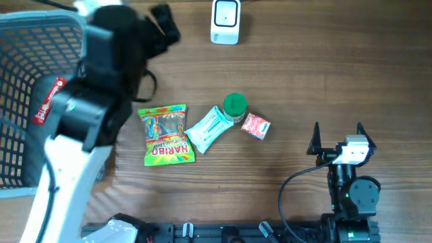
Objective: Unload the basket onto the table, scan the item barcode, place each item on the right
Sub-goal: 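Place the Haribo bag on the table left of the wipes, then reach into the basket toward the red Nescafe stick with left gripper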
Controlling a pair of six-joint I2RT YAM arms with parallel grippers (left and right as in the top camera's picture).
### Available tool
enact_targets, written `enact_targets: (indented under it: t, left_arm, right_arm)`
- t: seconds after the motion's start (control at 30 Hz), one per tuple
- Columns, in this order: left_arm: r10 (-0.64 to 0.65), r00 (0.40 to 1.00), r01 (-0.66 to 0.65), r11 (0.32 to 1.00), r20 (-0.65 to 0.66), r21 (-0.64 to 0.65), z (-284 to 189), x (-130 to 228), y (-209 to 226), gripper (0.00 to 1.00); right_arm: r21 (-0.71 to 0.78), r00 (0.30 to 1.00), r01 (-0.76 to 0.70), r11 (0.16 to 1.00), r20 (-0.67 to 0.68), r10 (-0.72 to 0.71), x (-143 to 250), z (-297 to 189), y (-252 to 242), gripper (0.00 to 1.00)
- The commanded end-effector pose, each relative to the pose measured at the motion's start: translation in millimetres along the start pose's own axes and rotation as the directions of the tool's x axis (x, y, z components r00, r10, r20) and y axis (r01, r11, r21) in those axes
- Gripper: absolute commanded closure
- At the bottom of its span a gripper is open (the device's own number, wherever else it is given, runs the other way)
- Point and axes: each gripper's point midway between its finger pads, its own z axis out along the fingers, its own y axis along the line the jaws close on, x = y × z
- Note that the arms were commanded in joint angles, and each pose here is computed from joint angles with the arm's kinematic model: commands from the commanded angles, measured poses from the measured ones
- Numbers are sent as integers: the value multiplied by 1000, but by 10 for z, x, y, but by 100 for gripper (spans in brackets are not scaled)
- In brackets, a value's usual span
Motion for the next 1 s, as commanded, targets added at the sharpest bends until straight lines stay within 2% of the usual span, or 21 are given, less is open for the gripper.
enact_targets:
  t: [0.0,0.07,0.13,0.23,0.33,0.4,0.53,0.57,0.63,0.73,0.8,0.9,0.97]
  left_arm:
    - [201,963,-128,929,181,-346,-191,-583,708,0]
    - [93,949,71,867,300,-493,-327,-771,1165,0]
    - [-107,888,359,768,446,-531,-454,-827,1688,0]
    - [-263,814,555,616,519,-559,-488,-726,2291,0]
    - [-238,853,515,526,464,-677,-441,-597,2697,0]
    - [-197,919,393,443,340,-806,-292,-394,3095,0]
    - [-193,959,267,368,208,-891,-55,-115,3507,0]
    - [-189,968,225,363,165,-904,50,-16,3620,0]
    - [-166,985,117,424,50,-898,298,126,3715,0]
    - [-28,966,-172,667,-255,-725,822,453,3607,0]
    - [83,917,-315,753,-391,-578,998,664,3534,0]
    - [208,836,-460,771,-508,-441,1075,903,3662,0]
    - [220,791,-503,765,-570,-403,1062,1070,3884,0]
  right_arm:
    - [-4,1000,8,1000,9,-8,-18,-2,6,0]
    - [-4,1000,8,1000,9,-8,-20,-2,6,0]
    - [-4,1000,8,1000,9,-8,-18,-2,6,0]
    - [-4,1000,9,1000,9,-9,-18,-2,6,0]
    - [-4,1000,8,1000,9,-8,-18,-2,6,0]
    - [-4,1000,8,1000,9,-8,-18,-2,6,0]
    - [-4,1000,8,1000,9,-8,-18,-2,6,0]
    - [-4,1000,8,1000,9,-8,-18,-2,6,0]
    - [-4,1000,9,1000,9,-9,-18,-2,6,0]
    - [-4,1000,8,1000,9,-8,-18,-2,6,0]
    - [-4,1000,8,1000,9,-8,-18,-2,6,0]
    - [-4,1000,8,1000,9,-8,-18,-2,6,0]
    - [-4,1000,8,1000,9,-8,-18,-2,6,0]
